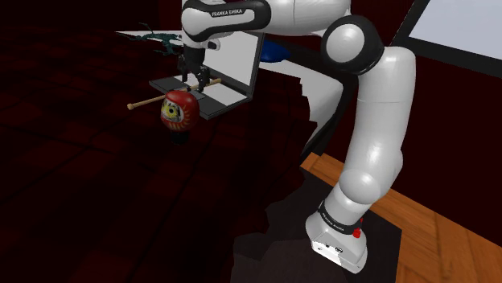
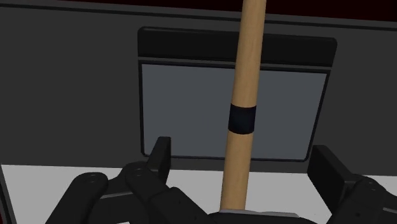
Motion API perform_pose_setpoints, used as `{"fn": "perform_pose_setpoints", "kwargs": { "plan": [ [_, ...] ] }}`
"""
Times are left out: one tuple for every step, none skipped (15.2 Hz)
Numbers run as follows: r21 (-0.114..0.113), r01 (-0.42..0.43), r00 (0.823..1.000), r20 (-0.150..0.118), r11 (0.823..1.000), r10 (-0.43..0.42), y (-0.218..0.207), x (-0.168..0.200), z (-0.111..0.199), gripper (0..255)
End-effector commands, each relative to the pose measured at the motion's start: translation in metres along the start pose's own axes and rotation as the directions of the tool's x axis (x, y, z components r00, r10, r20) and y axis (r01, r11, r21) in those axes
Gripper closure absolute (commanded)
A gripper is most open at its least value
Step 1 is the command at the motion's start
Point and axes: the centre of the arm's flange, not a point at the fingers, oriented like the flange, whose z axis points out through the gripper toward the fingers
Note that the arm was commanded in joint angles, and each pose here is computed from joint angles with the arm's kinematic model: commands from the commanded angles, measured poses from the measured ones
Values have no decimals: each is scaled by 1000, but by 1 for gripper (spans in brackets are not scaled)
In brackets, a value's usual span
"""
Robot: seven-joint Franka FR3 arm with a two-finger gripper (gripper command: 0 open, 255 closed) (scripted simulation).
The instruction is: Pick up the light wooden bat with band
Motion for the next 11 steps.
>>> {"fn": "perform_pose_setpoints", "kwargs": {
  "plan": [
    [1,0,1000,0,1000,0,0,0,4,0],
    [1,0,1000,0,1000,0,0,0,4,255],
    [1,0,1000,0,1000,0,0,0,4,255],
    [1,0,1000,0,1000,0,0,0,5,255],
    [1,0,1000,0,1000,0,0,0,5,255],
    [1,0,1000,0,1000,0,0,0,4,255],
    [1,0,1000,0,1000,0,0,0,5,255],
    [1,0,1000,0,1000,0,0,0,5,255],
    [1,0,1000,0,1000,0,0,0,5,255],
    [1,0,1000,0,1000,0,0,0,5,255],
    [1,0,1000,0,1000,0,0,0,4,255]
  ]
}}
